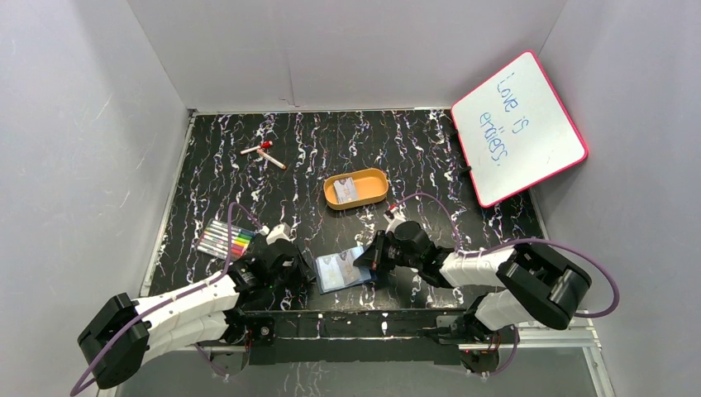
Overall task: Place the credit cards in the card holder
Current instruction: Insert the credit card into the card holder.
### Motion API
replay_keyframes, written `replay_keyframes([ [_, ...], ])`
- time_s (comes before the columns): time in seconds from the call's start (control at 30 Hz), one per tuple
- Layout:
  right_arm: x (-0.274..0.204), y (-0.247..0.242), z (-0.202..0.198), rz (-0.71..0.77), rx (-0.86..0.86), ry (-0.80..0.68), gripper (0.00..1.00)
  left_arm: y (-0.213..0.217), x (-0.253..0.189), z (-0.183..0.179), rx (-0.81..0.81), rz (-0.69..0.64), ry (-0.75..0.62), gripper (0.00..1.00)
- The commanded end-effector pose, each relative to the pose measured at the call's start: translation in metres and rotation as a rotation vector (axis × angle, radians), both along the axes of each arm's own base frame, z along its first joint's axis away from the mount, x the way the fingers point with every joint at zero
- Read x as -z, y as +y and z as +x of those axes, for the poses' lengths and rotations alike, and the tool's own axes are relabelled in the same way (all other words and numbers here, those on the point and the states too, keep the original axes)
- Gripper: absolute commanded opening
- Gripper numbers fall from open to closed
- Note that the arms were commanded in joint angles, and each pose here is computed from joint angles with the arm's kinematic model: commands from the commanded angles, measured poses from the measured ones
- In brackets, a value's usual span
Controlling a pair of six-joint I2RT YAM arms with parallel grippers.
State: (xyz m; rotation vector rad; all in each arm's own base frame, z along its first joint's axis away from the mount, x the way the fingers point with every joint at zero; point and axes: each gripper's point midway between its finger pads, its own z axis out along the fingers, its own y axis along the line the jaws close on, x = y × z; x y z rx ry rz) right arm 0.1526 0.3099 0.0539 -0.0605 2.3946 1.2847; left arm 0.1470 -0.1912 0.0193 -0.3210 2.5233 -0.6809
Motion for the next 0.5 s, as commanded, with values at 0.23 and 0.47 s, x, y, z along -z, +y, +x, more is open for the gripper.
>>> replay_keyframes([
  [0.23, -0.002, 0.005, 0.004, 0.027, 0.033, -0.01, 0.0, 0.01, 0.014, -0.009, 0.005, 0.042, 0.037, 0.17],
  [0.47, -0.003, -0.007, 0.009, -0.005, 0.097, -0.03, 0.0, 0.011, 0.014, -0.009, 0.003, 0.045, 0.035, 0.17],
])
